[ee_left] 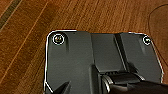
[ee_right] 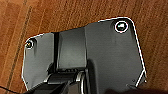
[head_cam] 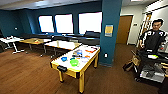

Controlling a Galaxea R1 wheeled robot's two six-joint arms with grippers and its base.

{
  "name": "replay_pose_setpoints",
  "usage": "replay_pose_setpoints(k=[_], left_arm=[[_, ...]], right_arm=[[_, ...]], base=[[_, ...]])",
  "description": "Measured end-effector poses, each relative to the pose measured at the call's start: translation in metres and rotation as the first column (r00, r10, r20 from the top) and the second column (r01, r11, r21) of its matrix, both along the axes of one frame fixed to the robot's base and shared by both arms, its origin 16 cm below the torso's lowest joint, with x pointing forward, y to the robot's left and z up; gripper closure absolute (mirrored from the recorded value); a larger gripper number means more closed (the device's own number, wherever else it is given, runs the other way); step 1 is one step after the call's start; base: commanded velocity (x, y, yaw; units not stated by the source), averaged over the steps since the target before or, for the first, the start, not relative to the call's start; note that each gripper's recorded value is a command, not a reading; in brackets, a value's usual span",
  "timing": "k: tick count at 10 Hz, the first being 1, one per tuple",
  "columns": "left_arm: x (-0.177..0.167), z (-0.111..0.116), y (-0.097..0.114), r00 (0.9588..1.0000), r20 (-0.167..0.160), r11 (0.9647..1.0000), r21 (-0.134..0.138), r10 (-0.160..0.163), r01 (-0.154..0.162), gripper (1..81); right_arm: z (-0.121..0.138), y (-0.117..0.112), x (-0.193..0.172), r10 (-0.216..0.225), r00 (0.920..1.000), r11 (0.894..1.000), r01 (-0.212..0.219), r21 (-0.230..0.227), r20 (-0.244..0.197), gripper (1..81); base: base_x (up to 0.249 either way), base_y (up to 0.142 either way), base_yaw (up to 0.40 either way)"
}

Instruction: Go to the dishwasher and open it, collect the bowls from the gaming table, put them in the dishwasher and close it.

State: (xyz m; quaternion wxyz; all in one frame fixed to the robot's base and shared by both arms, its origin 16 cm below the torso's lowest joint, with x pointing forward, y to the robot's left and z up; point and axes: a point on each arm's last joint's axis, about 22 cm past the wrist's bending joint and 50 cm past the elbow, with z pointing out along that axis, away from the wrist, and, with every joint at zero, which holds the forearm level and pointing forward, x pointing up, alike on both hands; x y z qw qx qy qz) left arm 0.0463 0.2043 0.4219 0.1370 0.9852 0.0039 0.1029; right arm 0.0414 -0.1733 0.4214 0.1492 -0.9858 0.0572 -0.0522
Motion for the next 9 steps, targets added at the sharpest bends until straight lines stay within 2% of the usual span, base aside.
replay_pose_setpoints(k=[3,6,9], left_arm=[[-0.0004,0.0,0.0,1.0,0.0,1.0,0.0,0.0,0.0,1.0],[-0.0008,0.0003,-0.005,1.0,0.0,1.0,-0.006,0.0,0.0,1.0],[-0.0007,-0.0001,0.0006,1.0,-0.001,1.0,0.001,0.0,0.0,1.0]], right_arm=[[0.0,0.0003,0.0001,0.0,1.0,1.0,0.0,0.0,0.0,1.0],[-0.0004,-0.0037,0.0002,-0.001,1.0,1.0,0.001,-0.006,0.001,1.0],[0.0001,0.0026,0.0001,0.0,1.0,1.0,0.0,0.002,0.0,1.0]], base=[[0.161,0.021,0.0],[0.161,0.086,0.0],[0.163,0.093,0.0]])
